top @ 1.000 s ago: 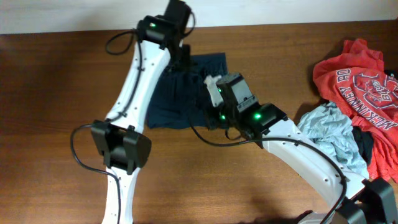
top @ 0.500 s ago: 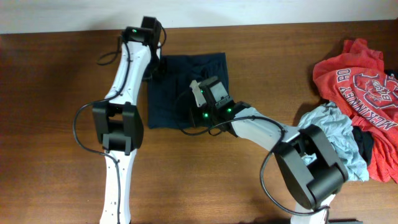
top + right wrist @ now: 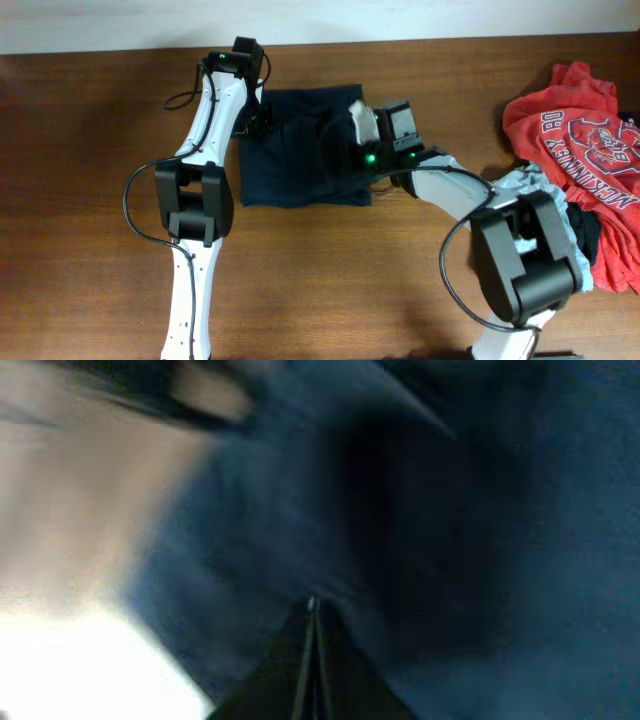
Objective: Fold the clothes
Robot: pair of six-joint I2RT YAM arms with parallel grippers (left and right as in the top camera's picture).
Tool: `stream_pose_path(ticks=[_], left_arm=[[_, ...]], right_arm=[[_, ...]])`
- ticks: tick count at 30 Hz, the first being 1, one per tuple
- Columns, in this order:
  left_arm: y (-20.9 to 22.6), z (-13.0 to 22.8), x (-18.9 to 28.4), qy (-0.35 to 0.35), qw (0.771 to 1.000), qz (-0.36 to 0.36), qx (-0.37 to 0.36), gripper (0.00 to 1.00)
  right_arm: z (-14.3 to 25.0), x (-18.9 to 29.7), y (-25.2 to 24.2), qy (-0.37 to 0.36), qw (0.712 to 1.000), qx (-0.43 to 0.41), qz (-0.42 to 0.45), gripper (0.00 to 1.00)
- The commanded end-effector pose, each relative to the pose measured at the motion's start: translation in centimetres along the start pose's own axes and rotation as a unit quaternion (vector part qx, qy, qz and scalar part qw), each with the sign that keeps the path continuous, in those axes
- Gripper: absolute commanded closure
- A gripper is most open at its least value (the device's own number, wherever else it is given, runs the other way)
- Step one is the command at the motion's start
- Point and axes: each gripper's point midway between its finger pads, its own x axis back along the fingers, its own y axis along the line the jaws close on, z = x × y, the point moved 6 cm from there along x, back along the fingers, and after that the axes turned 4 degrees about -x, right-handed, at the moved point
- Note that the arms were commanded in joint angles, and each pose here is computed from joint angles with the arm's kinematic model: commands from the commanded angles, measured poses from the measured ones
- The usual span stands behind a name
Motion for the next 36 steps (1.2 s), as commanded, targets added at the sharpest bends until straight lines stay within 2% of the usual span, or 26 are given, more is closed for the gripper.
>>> stream_pose_path(ticks=[1,4,6,9,15,21,24,27,32,36], left_arm=[[0.2,0.6,-2.4,0.030,1.000,0.000,-0.009,1.00],[0.1,0.6,-2.4,0.029,1.000,0.000,-0.009,1.00],[-0.2,0.6,-2.4,0.029,0.999,0.017,-0.008,0.99],[-0.7,0.6,-2.4,0.030,0.999,0.036,-0.008,0.99],[-1.1,1.0,-2.3,0.044,0.998,0.055,-0.006,1.00],[-0.8,1.3,-2.3,0.052,0.998,0.045,-0.006,1.00],[-0.3,1.4,-2.3,0.054,0.998,0.036,-0.003,0.99],[0.4,1.4,-2.2,0.057,0.998,0.035,0.003,1.00],[1.9,1.3,-2.2,0.058,0.998,0.035,0.018,1.00],[3.3,1.5,-2.1,0.064,0.997,0.035,0.027,1.00]], right_arm=[[-3.0,2.0,5.5,-0.044,0.991,0.050,-0.112,0.96],[-3.6,0.8,3.4,-0.087,0.996,0.025,-0.012,0.95],[-3.5,0.2,2.4,-0.098,0.995,0.020,0.023,0.95],[-3.0,-1.6,1.6,-0.106,0.994,0.016,0.031,0.96],[-2.0,-5.6,-1.8,-0.162,0.982,-0.088,0.051,0.96],[1.1,-8.2,-6.1,-0.125,0.981,-0.123,0.086,0.95],[2.2,-6.8,-10.3,-0.109,0.966,-0.149,0.178,0.96],[2.4,-5.0,-13.4,-0.097,0.959,-0.157,0.217,0.96],[2.8,-2.6,-15.6,-0.056,0.964,-0.209,0.157,0.96],[1.2,-1.3,-13.3,-0.040,0.980,-0.182,0.066,0.96]])
